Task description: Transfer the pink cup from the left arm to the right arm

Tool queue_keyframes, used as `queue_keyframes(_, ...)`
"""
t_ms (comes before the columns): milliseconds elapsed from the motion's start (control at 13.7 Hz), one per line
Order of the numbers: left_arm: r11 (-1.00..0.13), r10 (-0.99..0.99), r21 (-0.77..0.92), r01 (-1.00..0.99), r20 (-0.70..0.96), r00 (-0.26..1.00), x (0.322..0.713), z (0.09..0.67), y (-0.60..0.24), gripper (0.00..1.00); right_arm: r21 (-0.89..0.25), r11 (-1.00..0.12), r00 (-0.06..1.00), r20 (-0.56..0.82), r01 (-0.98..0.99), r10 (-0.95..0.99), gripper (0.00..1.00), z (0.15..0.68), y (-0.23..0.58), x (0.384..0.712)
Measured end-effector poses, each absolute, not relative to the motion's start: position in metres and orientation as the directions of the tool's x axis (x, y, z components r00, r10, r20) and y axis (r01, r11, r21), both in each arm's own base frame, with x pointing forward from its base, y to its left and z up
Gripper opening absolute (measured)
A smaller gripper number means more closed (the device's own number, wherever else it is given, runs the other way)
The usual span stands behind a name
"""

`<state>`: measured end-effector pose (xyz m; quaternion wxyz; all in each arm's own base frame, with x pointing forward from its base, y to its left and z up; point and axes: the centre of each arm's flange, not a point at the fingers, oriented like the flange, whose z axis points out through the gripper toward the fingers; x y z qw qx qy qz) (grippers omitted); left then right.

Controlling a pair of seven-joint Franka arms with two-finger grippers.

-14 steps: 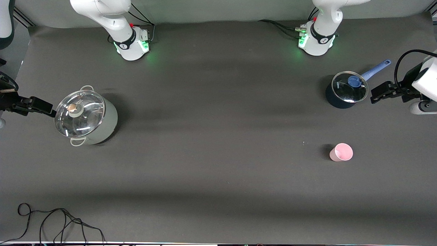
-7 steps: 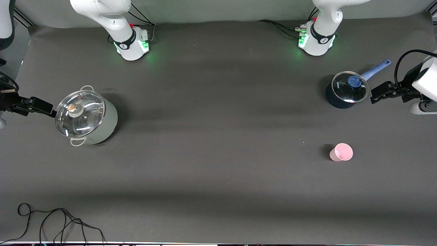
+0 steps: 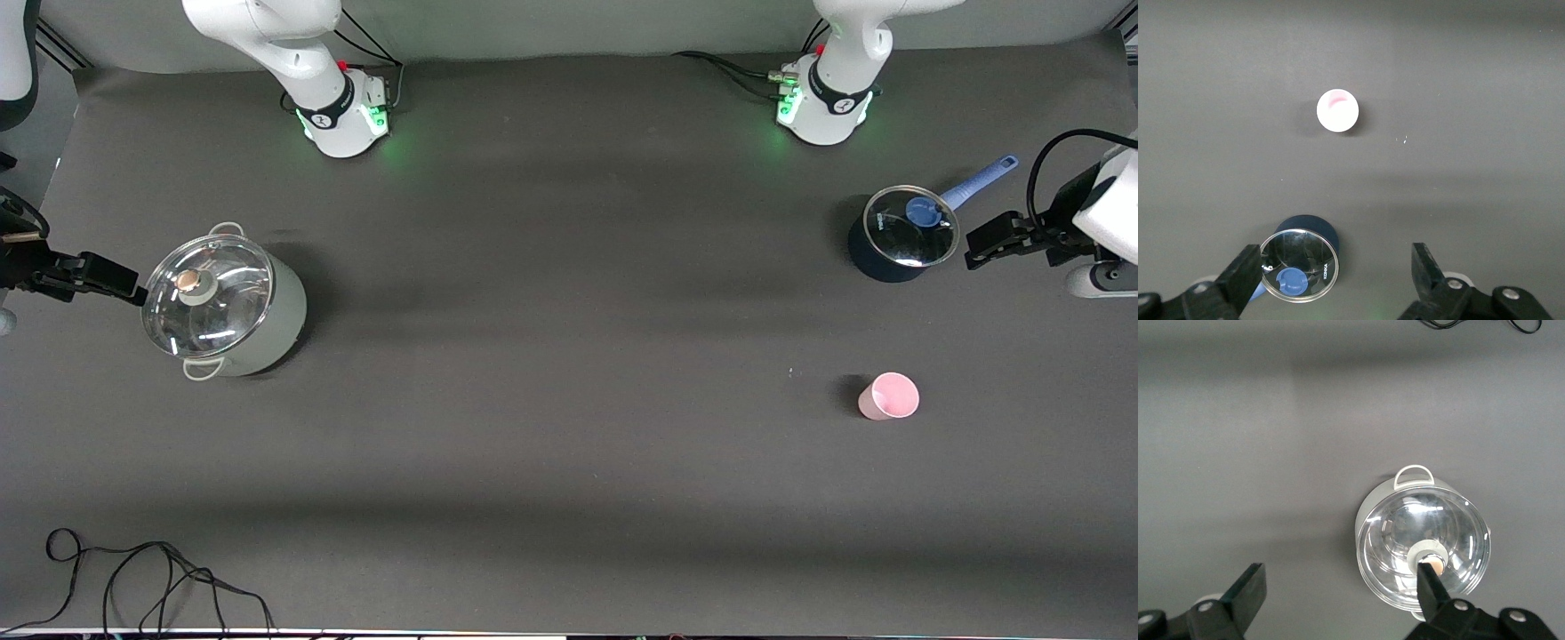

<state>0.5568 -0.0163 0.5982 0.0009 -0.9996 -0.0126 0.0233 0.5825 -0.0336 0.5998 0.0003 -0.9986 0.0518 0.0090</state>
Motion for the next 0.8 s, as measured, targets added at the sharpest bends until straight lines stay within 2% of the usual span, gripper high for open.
queue_keyframes(437,-1.000,0.015,-0.002,0.015,-0.048,0.999,0.557,0.597,-0.016,1.00,0.000,-0.995,0.995,-0.018,-0.103,-0.103,1.00,0.600,-0.033,0.583)
queue_keyframes(801,-0.976,-0.218,0.035,-0.217,-0.048,0.975,0.565,0.587,0.000,0.99,0.000,-0.995,0.995,-0.018,-0.103,-0.103,1.00,0.600,-0.033,0.583)
